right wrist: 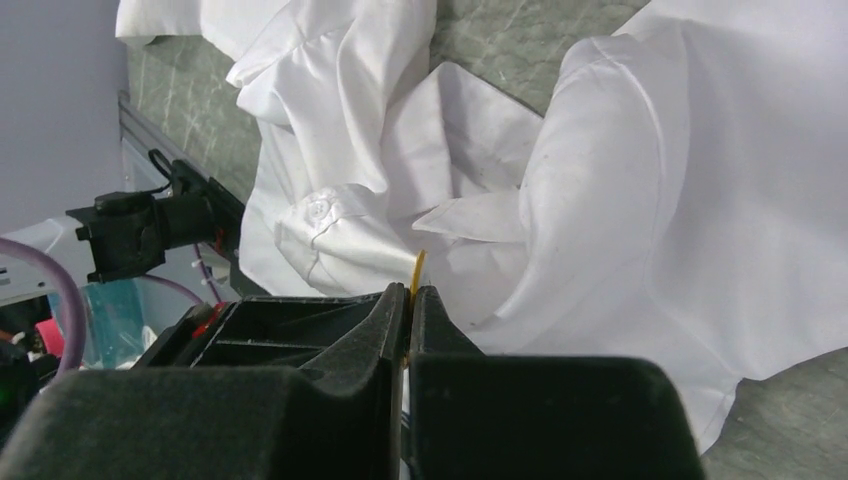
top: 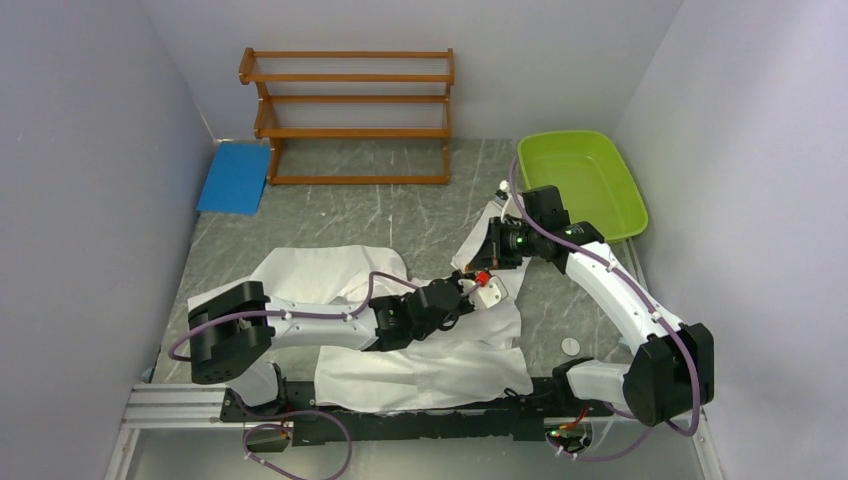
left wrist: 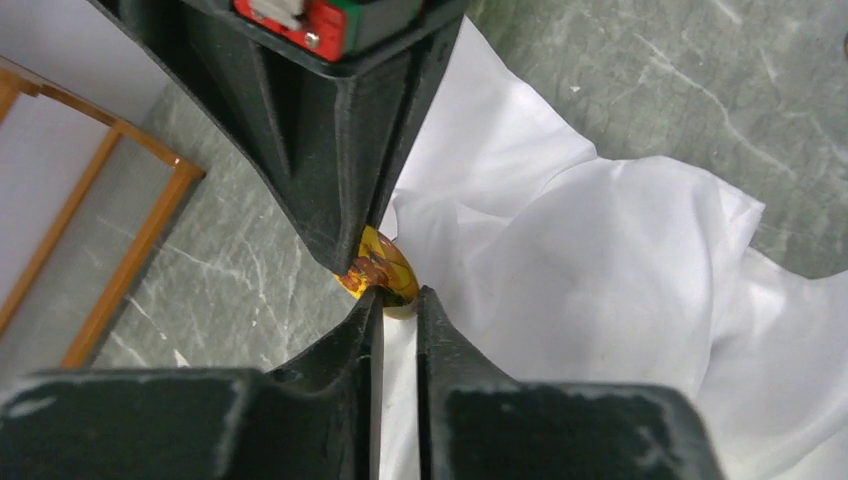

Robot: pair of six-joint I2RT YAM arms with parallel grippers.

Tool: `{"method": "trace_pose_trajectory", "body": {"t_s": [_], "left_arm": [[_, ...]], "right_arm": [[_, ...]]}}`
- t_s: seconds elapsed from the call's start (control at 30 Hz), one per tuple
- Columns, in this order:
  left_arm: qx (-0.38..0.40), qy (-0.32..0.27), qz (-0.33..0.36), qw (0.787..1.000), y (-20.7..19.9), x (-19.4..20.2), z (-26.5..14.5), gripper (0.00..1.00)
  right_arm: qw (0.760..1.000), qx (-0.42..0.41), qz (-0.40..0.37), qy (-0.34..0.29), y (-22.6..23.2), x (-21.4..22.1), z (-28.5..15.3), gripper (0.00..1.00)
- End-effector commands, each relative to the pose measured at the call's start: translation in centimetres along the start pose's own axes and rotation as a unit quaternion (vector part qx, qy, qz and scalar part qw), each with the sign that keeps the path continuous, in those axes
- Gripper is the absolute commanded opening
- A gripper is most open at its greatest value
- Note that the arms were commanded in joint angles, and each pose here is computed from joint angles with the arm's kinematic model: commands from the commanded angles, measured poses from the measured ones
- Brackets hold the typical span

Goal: Pin the brooch onto the clothing
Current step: Pin the brooch to the clothes.

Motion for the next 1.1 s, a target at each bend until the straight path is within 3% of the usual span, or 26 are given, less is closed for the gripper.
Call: {"method": "trace_pose_trajectory", "body": {"t_s": [0.0,0.1,0.2,0.33,0.53,0.7,0.87,1.07], "left_arm": [[-0.044,-0.029,-0.016,0.998,2.3,-2.6,-0.2,0.05],[-0.042,-0.035,-0.026,0.998,2.4,-2.8,-0.6,0.03],[-0.039,-0.043,-0.043,0.997,2.4,-3.1,-1.0,0.03],[-0.04,-0.049,-0.072,0.995,2.4,-3.2,-1.4,0.03],[-0.029,-0.062,-0.103,0.992,2.3,-3.7,-2.2,0.03],[-0.02,-0.067,-0.129,0.989,2.4,-4.3,-2.9,0.03],[-0.027,-0.044,-0.196,0.979,2.6,-4.1,-3.3,0.03],[0.005,-0.05,-0.225,0.973,1.9,-4.8,-3.9,0.03]], "right_arm": [[0.999,-0.034,-0.019,-0.012,2.2,-0.5,-1.0,0.04],[0.999,-0.041,-0.023,-0.018,2.6,-0.8,-1.1,0.09],[0.998,-0.047,-0.029,-0.024,3.0,-1.1,-1.3,0.31],[0.997,-0.053,-0.038,-0.044,3.5,-1.7,-1.7,0.5],[0.992,-0.06,-0.055,-0.098,4.4,-3.0,-3.1,0.69],[0.984,-0.053,-0.073,-0.152,4.5,-3.8,-4.8,0.78],[0.976,-0.066,-0.085,-0.19,4.3,-3.7,-6.1,0.8],[0.964,-0.106,-0.108,-0.219,4.8,-2.7,-7.2,0.8]]}}
Point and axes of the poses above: each gripper's point midway between its finger pads, its own z axis out along the fingers, its own y axis along the line the jaws close on, x = y × z, the point moved 1 cm from there along -z, back along the fingers, and after that the axes turned 14 degrees about z, right-handed, at the moved point
